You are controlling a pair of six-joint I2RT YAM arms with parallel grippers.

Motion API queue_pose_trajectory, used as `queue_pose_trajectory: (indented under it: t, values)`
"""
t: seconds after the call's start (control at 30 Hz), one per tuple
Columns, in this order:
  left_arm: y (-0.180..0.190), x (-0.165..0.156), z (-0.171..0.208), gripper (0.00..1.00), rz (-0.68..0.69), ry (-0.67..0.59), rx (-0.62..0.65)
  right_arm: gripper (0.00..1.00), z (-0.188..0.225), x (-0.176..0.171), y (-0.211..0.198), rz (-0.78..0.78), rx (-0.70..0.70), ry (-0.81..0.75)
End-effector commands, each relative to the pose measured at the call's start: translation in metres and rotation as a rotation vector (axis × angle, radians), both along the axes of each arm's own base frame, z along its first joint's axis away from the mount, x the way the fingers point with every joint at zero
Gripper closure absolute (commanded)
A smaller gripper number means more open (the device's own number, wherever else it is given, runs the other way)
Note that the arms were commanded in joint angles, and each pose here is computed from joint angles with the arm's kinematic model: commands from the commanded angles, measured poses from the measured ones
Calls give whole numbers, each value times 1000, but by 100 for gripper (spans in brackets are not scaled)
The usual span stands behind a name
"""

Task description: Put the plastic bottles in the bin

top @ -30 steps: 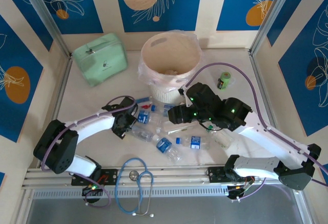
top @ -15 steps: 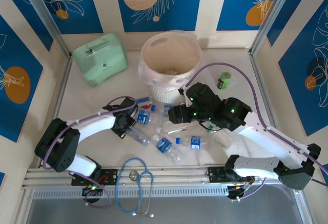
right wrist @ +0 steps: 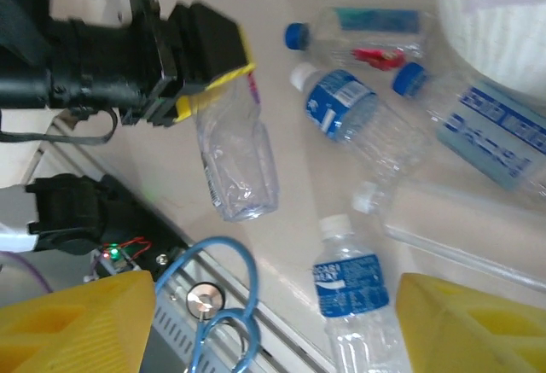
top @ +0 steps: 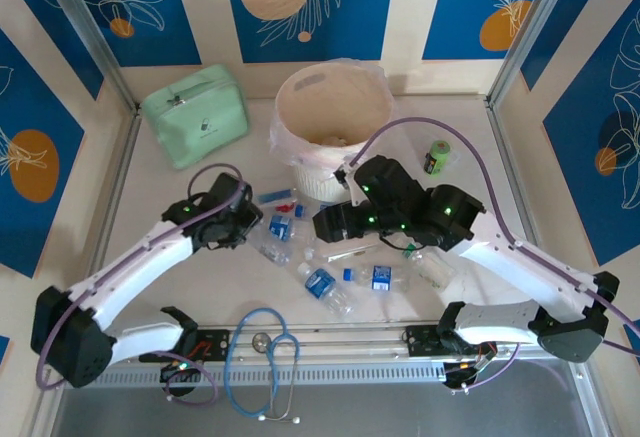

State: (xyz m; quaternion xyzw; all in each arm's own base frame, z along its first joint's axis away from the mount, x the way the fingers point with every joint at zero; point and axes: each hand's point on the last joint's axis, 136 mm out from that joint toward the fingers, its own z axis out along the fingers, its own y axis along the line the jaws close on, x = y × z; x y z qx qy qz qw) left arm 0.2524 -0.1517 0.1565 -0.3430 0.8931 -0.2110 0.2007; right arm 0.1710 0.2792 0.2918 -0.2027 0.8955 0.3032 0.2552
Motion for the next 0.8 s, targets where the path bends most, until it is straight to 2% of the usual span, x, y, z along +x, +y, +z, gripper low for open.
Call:
queue_pose_trajectory:
  t: [0.0,0.1,0.37,0.77]
  values:
    - [-9,-2,47,47,-126,-121,-31,21,25,-10,23,92,87,-7]
    - [-24,1,85,49,-191,-227,-118,19,34,-7,34,106,117,4]
    - [-47,1,158,49,-302,-422,-211,16,40,1,60,127,154,66]
    - [-76,1,196,48,-384,-557,-398,19,38,-5,80,170,251,163]
